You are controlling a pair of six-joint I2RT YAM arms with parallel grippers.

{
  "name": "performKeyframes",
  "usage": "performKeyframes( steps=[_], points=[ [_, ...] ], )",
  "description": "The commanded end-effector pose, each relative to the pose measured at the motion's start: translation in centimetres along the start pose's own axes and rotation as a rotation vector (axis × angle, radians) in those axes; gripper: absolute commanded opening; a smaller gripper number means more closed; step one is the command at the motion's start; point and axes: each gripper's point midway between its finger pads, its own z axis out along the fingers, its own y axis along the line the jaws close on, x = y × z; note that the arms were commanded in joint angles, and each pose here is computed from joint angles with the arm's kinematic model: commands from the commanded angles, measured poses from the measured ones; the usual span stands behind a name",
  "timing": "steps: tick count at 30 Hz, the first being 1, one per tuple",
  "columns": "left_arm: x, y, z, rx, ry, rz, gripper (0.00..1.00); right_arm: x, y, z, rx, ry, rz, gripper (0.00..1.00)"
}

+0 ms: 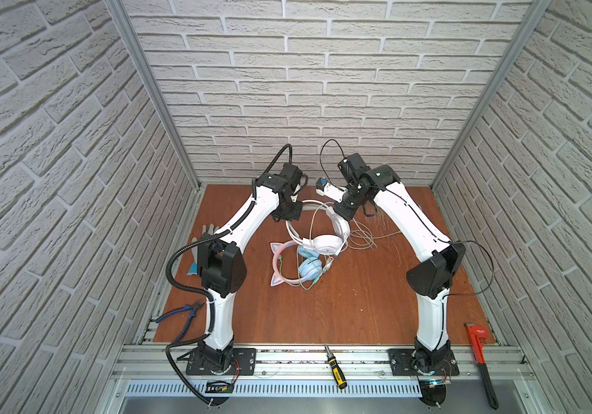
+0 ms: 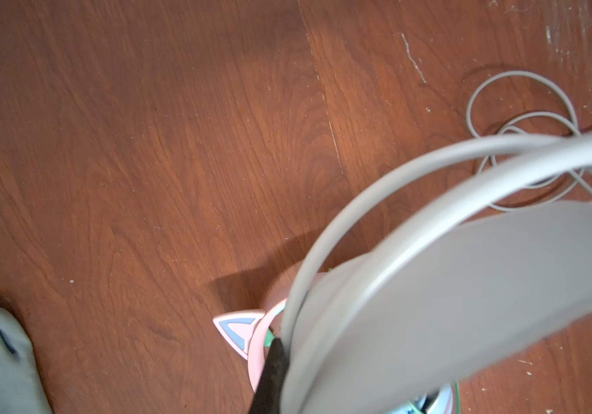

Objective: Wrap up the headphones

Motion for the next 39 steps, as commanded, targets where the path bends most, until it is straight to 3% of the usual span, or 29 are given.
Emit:
performKeyframes(
  steps=[1, 7, 16, 23, 31, 39],
  points=[
    [-1.4, -1.6, -2.8, 0.084, -0.1, 0.045, 0.0, -1.7, -0.7, 0.0, -0.025, -0.089, 0.033, 0.06],
    [-1.1, -1.9, -3.3, 0.106, -0.114, 0.071, 0.0, -2.0, -2.5, 1.7, -0.058, -0.131, 0.14, 0.06],
    [-0.4, -2.7, -3.7, 0.154, -0.132, 0.088, 0.0, -2.4, -2.8, 3.8, -0.127, -0.158, 0.197, 0.12],
    [0.1, -2.8, -3.9, 0.182, -0.135, 0.083, 0.0, -1.7, -3.3, 5.4, -0.225, -0.184, 0.356, 0.17],
    [1.3, -2.3, -3.7, 0.271, -0.154, -0.033, 0.0, -0.3, -2.4, 7.3, -0.387, -0.265, 0.514, 0.31],
    [0.1, -1.3, -5.1, 0.338, -0.216, -0.129, 0.0, 1.9, -1.8, 8.5, -0.441, -0.334, 0.632, 0.33]
  ],
)
